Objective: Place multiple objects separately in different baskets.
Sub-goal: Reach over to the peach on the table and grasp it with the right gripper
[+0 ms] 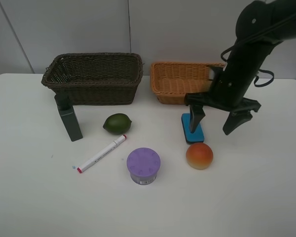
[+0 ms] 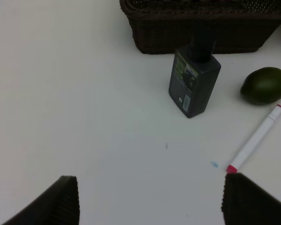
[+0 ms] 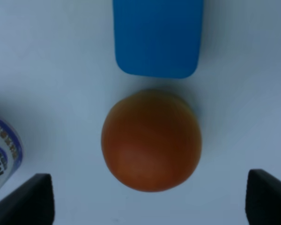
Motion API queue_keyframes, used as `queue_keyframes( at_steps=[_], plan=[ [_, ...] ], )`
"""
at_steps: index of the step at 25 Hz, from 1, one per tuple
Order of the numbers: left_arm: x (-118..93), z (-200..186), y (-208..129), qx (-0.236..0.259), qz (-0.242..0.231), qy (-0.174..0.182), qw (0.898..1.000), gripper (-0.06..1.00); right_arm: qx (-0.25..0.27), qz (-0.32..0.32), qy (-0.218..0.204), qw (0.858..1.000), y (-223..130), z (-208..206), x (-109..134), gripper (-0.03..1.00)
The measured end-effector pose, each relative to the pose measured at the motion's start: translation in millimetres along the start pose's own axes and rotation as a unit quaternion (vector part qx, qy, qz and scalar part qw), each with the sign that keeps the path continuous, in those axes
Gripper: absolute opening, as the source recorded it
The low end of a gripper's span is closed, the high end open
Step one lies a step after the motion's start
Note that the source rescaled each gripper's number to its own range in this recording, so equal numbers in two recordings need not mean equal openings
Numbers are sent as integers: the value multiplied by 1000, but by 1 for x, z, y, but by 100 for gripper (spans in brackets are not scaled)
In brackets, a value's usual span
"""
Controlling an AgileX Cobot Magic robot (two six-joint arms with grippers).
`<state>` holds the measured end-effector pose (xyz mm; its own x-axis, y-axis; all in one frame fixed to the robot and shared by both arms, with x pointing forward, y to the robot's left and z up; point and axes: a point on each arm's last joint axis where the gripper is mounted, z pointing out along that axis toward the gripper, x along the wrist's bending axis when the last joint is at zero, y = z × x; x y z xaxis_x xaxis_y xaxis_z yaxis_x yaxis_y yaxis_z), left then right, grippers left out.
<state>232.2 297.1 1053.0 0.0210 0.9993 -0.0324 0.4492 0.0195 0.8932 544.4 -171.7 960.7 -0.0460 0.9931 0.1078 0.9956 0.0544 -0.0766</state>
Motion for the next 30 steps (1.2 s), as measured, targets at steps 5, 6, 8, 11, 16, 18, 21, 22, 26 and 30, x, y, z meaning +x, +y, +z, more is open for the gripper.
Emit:
queue_keyframes(
  at_steps=[5,6,8,11,16,18,21,22,26,30],
  plan=[
    [0,0,0,0,0,0,1000,82,5,12,3,1000,-15,22,8,96],
    [0,0,0,0,0,0,1000,82,4,16,4,1000,-17,27,7,96],
    [0,0,0,0,0,0,1000,82,-2,18,4,1000,-20,34,7,96],
    [0,0,0,0,0,0,1000,82,-12,19,9,1000,-24,42,8,96],
    [0,0,0,0,0,0,1000,82,-35,20,14,999,-25,50,8,96],
    [0,0,0,0,0,0,1000,82,-40,19,15,999,-24,50,7,96],
    [0,0,0,0,0,0,1000,82,-39,19,13,999,-23,53,7,96],
    [0,0,0,0,0,0,1000,82,-37,19,11,999,-23,55,7,96],
    [0,0,0,0,0,0,1000,82,-22,22,5,1000,-22,66,6,96],
    [0,0,0,0,0,0,1000,82,-12,24,0,1000,-21,73,5,96]
  ],
)
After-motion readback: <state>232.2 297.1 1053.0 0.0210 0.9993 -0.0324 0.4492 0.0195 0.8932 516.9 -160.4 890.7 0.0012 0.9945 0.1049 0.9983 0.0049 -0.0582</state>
